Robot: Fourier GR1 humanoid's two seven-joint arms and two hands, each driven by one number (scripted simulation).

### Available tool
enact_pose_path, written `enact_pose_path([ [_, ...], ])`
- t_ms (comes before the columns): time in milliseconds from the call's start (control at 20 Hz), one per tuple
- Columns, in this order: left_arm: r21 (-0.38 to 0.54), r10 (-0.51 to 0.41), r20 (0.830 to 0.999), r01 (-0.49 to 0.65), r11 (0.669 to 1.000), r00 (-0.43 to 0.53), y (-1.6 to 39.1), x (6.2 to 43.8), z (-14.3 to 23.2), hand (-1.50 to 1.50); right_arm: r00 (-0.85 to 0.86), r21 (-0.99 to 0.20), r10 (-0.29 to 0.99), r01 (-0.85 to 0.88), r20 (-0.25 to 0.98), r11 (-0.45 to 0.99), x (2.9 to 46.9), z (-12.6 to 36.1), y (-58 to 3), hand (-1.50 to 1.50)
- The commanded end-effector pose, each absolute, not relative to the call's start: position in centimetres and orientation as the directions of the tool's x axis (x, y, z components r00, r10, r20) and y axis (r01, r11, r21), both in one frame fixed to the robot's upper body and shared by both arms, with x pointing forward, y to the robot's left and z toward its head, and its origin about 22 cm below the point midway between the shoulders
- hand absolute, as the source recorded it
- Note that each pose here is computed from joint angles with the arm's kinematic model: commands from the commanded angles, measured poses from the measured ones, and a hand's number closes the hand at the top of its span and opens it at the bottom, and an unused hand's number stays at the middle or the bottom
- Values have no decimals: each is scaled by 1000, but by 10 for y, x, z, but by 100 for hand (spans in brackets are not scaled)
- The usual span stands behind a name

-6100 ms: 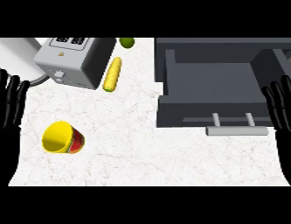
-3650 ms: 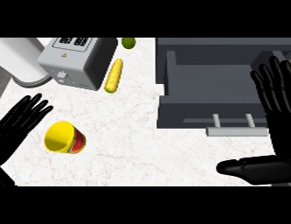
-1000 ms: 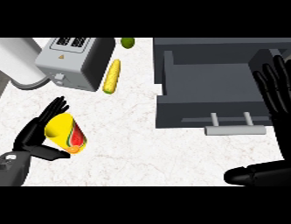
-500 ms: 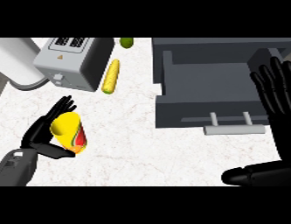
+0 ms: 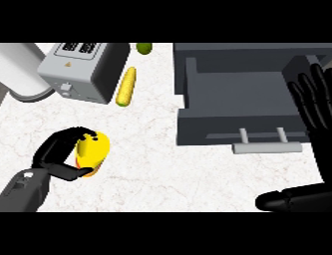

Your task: Pick up the cup, place it into the drawer and close the drawer

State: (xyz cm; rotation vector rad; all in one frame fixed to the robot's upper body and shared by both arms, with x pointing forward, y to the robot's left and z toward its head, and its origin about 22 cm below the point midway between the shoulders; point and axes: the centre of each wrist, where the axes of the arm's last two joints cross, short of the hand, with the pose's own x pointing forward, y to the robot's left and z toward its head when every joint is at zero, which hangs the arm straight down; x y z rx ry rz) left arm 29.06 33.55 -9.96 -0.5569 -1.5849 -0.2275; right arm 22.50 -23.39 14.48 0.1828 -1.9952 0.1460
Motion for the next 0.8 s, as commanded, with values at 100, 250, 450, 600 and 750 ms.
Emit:
enact_pose_path([
  [100,-292,402,913,579,761,-69,322,279,-113,150,-412,-23,-59,-192,909,981,229,143,-225,-150],
  [250,-284,348,915,287,915,-204,302,281,-121,150,-411,-12,-61,-173,910,985,226,146,-243,-150],
  [450,-271,236,914,-65,960,-330,295,252,-143,150,-424,-28,-43,-161,905,986,228,153,-245,-150],
  [600,-253,208,900,-70,965,-384,282,260,-135,150,-417,-30,-45,-173,908,985,210,155,-232,-150],
  [750,-285,242,866,-35,958,-438,286,264,-127,150,-405,-20,-53,-172,913,985,218,146,-242,-150],
])
